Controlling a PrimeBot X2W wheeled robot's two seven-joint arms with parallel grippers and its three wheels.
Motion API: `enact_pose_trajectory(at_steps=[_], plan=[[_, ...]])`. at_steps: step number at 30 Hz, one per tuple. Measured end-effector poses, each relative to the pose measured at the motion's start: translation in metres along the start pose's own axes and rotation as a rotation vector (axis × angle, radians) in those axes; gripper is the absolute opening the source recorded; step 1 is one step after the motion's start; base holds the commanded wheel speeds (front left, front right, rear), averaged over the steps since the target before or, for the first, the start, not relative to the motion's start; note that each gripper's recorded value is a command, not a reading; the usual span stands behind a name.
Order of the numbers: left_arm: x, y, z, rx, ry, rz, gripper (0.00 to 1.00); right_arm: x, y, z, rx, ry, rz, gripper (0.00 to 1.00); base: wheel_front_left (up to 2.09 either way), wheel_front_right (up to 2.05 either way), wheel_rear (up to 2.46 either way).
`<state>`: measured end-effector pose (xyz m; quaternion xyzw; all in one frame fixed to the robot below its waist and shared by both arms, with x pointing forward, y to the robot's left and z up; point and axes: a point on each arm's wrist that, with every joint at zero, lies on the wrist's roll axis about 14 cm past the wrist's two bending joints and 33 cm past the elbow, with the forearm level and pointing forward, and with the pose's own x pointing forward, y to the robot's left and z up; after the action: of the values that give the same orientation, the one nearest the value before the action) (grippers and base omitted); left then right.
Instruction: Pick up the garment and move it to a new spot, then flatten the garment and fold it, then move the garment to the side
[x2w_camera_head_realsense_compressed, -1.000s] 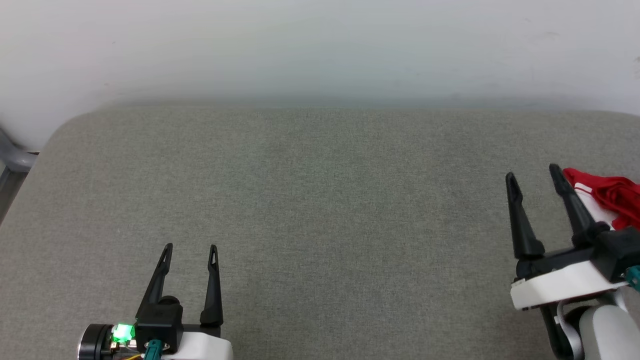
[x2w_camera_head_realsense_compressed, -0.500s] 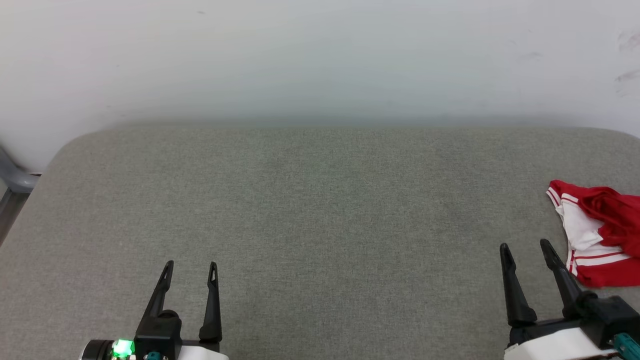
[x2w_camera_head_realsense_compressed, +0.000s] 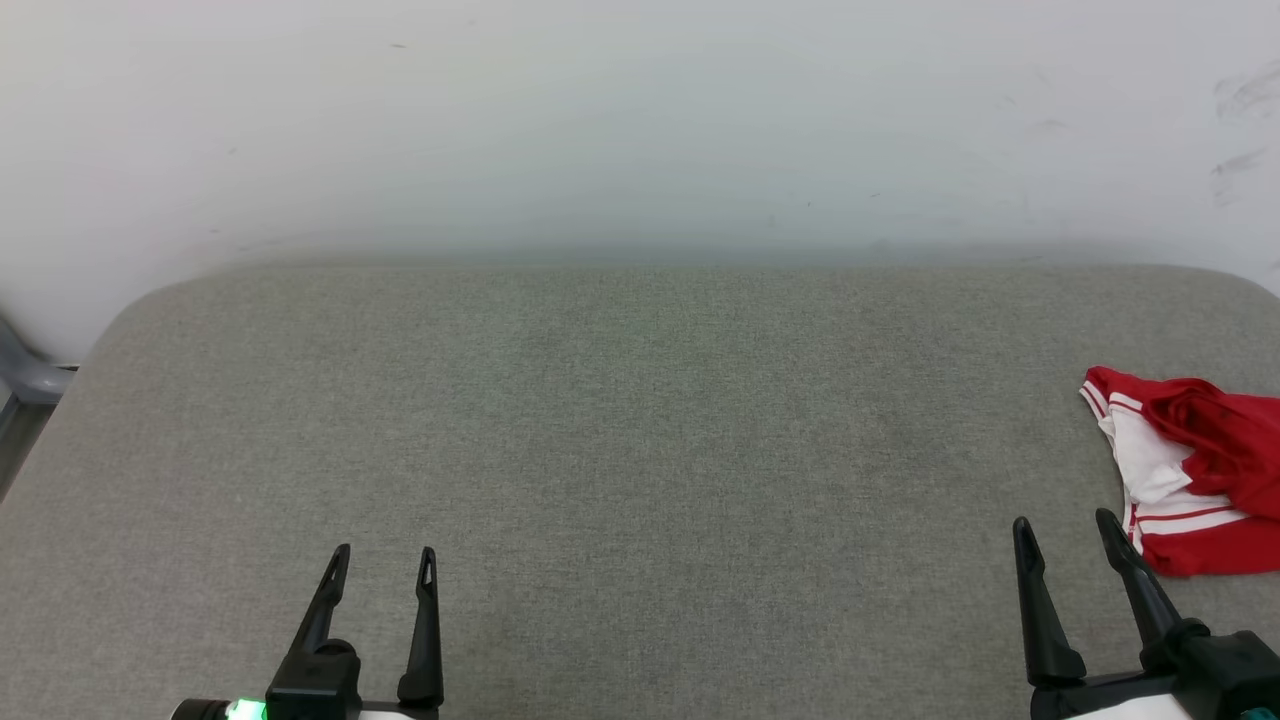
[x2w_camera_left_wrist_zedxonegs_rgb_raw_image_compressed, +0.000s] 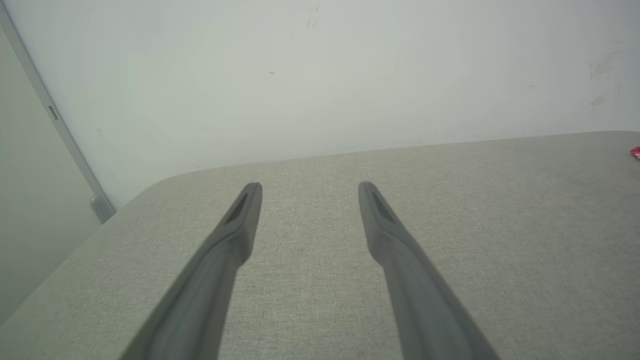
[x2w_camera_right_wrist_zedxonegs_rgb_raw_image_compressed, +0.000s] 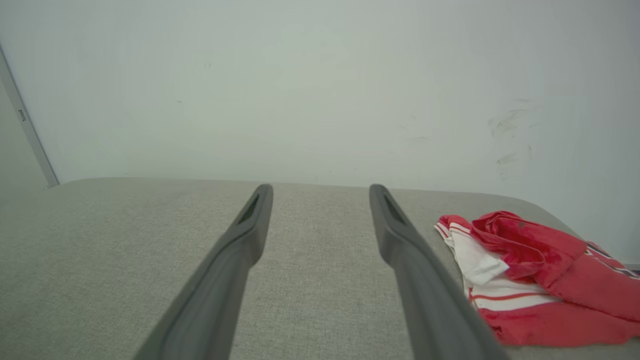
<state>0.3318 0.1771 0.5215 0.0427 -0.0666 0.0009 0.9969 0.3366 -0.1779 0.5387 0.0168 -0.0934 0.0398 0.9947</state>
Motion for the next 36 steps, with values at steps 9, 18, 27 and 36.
enact_pose_trajectory(at_steps=[9, 18, 27, 36], plan=[[-0.001, -0.001, -0.003, -0.011, 0.010, -0.006, 1.00, 0.000, 0.001, -0.003, 0.013, 0.007, 0.001, 1.00, 0.00, 0.00, 0.00], [-0.014, -0.002, -0.033, -0.077, 0.122, 0.009, 0.00, -0.007, -0.001, -0.026, 0.074, 0.084, -0.019, 0.00, 0.00, 0.00, 0.00], [-0.009, 0.004, -0.041, -0.265, 0.167, 0.050, 0.00, -0.007, -0.007, -0.033, 0.257, 0.109, -0.071, 0.00, 0.00, 0.00, 0.00], [-0.003, 0.010, -0.045, -0.434, 0.198, 0.089, 0.00, 0.000, -0.012, -0.035, 0.414, 0.113, -0.107, 0.00, 0.00, 0.00, 0.00]])
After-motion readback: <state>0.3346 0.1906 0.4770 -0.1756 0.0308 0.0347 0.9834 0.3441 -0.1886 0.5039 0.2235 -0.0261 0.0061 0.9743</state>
